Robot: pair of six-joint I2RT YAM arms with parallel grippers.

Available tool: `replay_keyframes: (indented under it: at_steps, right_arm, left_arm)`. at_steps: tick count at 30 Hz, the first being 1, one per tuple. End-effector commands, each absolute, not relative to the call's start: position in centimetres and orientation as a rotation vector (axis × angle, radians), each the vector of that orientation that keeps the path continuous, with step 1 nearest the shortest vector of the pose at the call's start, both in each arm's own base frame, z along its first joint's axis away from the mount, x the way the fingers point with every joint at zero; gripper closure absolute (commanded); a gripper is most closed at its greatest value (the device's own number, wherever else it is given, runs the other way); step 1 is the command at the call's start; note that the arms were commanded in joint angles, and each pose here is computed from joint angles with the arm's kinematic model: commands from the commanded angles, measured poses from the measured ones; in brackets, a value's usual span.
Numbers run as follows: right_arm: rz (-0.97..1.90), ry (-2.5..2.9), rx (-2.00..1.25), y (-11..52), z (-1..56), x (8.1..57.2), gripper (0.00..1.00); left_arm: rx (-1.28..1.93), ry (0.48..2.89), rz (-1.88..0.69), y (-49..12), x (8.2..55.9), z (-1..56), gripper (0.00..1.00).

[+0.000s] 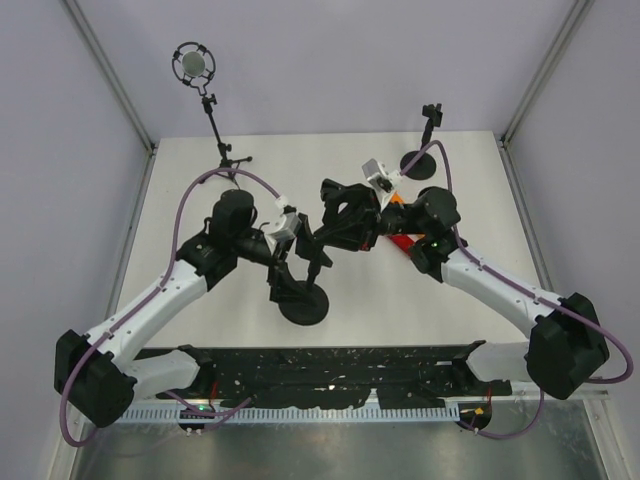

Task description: Remove the microphone from the stand

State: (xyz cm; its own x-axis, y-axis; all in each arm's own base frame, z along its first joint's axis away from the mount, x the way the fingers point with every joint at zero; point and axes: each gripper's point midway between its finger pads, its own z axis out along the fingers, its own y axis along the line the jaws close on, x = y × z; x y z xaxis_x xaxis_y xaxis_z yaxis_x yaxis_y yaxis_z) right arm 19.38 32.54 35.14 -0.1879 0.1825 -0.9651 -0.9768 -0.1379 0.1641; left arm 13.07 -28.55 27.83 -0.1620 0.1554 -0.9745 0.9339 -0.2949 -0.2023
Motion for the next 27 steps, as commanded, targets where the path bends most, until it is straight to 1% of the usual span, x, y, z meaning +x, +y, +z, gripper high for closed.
replay_keyframes:
  at_steps: [1,7,15,21,27]
  right_arm:
    - [1.294,1.043,-1.0,30.3,37.5,22.1,0.95]
    - [1.174,1.104,-1.003,29.0,36.0,23.6,0.95]
    - [1.146,1.131,-0.985,28.4,35.2,24.4,0.95]
    - [1.215,1.099,-1.012,28.6,35.8,22.9,0.95]
    - [1.308,1.048,-1.079,29.1,36.1,20.1,0.94]
  left_arm:
    - [1.49,1.174,-1.583,-27.2,10.8,30.0,0.0]
    - [1.471,1.157,-1.551,-26.2,11.1,31.0,0.0]
    - [1.451,1.161,-1.511,-25.9,11.7,31.4,0.0]
    - [1.41,1.212,-1.419,-26.5,13.5,30.2,0.0]
    - [1.338,1.273,-1.328,-26.9,15.7,29.3,0.0]
